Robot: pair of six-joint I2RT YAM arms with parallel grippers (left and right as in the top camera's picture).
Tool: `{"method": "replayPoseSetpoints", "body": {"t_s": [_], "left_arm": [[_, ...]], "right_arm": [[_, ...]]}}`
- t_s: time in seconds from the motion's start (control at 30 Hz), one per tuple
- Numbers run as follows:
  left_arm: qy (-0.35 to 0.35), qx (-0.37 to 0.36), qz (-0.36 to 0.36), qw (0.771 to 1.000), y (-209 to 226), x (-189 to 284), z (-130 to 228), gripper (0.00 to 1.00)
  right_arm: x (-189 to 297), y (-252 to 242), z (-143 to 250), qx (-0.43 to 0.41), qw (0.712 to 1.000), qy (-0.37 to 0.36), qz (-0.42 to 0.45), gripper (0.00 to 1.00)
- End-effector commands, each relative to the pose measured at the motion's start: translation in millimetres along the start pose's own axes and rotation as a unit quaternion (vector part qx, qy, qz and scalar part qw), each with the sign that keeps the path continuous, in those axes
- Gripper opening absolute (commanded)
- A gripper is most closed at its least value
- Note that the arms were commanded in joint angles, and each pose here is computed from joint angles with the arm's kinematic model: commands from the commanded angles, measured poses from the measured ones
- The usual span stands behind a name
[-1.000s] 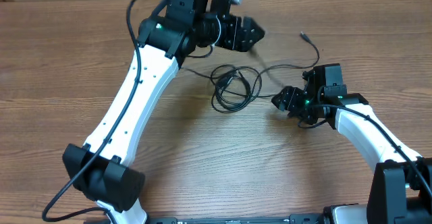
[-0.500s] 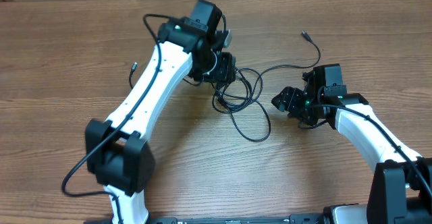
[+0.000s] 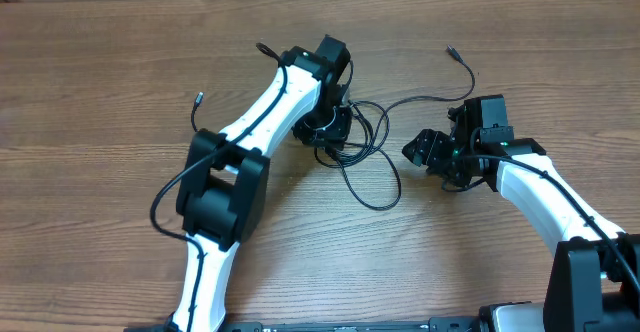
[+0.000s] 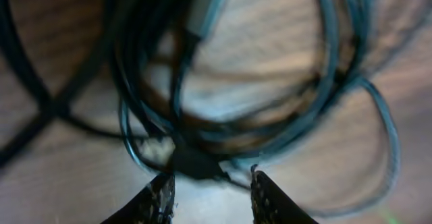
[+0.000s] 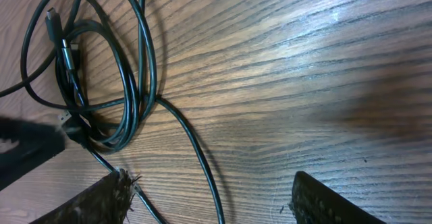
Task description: Untangle cables
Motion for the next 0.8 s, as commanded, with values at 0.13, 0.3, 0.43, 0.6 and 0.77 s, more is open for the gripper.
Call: {"method": "replayPoseSetpoints", "body": {"t_s": [0.13, 0.3, 0.43, 0.6, 0.77], "left_arm": [[0.016, 0.009, -0.024, 1.000, 10, -25, -2, 0.37], [0.041, 0.014, -0.026, 0.999, 11, -24, 6, 0.36], [0.074, 0.022, -0.028, 0.997, 11, -23, 17, 0.33], [0.116, 0.031, -0.032, 0.992, 12, -20, 31, 0.04], [0.111, 0.033, -0.031, 0.993, 13, -19, 30, 0.04]], "right_arm": [[3, 7, -6, 0.008, 1.000, -0.012, -0.005, 0.75], [3, 7, -6, 0.008, 1.000, -0.012, -0.005, 0.75], [3, 7, -6, 0.008, 1.000, -0.012, -0.005, 0.75], [3, 7, -6, 0.008, 1.000, -0.012, -0.005, 0.75], [3, 7, -6, 0.008, 1.000, -0.012, -0.005, 0.76]]}}
Point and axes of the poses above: each gripper's point midway between its finger pads, its own x axis back along the fingers, its own y axis along the line the jaws close on, z = x × y, the point moved 8 cm from there along x, back along the fingers, and after that the axes turned 12 degrees about -x, right-handed, at the moved point
